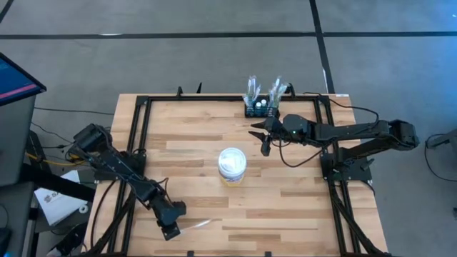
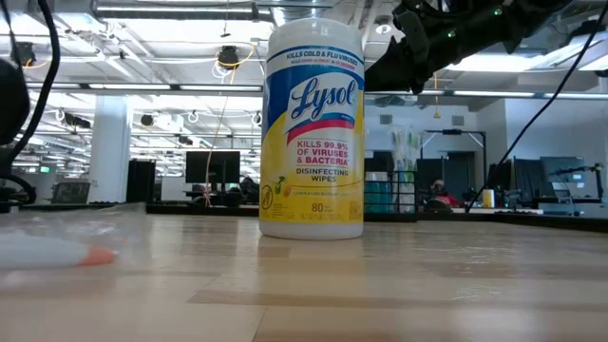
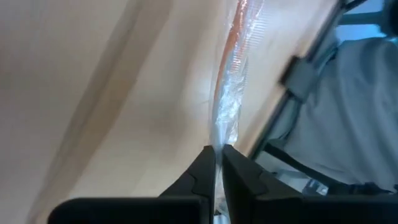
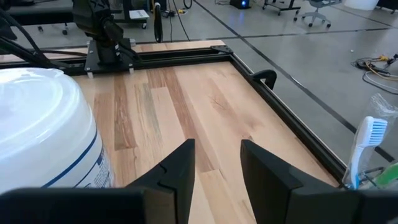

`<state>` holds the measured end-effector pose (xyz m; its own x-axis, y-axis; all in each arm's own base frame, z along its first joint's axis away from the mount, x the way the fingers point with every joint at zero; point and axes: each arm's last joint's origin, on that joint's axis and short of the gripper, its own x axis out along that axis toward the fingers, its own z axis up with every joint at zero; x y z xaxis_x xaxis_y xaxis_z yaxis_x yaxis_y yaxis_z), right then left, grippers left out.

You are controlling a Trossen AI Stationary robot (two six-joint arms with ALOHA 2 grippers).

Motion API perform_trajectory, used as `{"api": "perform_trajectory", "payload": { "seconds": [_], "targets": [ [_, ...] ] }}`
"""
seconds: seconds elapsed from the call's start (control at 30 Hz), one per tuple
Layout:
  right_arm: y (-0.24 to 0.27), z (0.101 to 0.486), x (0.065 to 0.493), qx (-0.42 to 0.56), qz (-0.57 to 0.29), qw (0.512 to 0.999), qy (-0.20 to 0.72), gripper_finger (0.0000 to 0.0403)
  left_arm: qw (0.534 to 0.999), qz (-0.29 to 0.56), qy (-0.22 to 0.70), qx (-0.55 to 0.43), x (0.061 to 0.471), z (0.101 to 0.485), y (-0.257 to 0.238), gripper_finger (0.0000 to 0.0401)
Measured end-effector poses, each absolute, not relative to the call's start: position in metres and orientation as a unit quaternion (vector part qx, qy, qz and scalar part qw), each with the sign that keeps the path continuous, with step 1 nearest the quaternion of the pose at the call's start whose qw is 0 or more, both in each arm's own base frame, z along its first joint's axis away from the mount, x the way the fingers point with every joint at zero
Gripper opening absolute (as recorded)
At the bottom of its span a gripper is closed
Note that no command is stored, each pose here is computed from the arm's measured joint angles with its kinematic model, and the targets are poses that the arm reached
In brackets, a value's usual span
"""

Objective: Pick & Place toothbrushing station
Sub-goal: Put the orange toothbrush into the black mesh organizer

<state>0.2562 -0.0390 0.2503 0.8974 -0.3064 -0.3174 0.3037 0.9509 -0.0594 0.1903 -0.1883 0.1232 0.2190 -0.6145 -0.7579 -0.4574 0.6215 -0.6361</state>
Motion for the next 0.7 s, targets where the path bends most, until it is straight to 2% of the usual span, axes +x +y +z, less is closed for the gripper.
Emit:
{"api": "perform_trajectory", "payload": {
  "seconds": [0.5, 0.7],
  "targets": [
    [-0.018, 0.255, 0.26, -0.041, -0.112, 0.983, 0.142, 0.0118, 0.676, -0.119, 0.559, -0.465, 0.193, 0.163, -0.186, 0.0005],
    [-0.007, 0.259, 0.262, -0.084, -0.087, 0.985, 0.124, 0.0118, 0.708, -0.128, 0.495, -0.487, 0.194, 0.185, -0.179, 0.0005]
  ]
}}
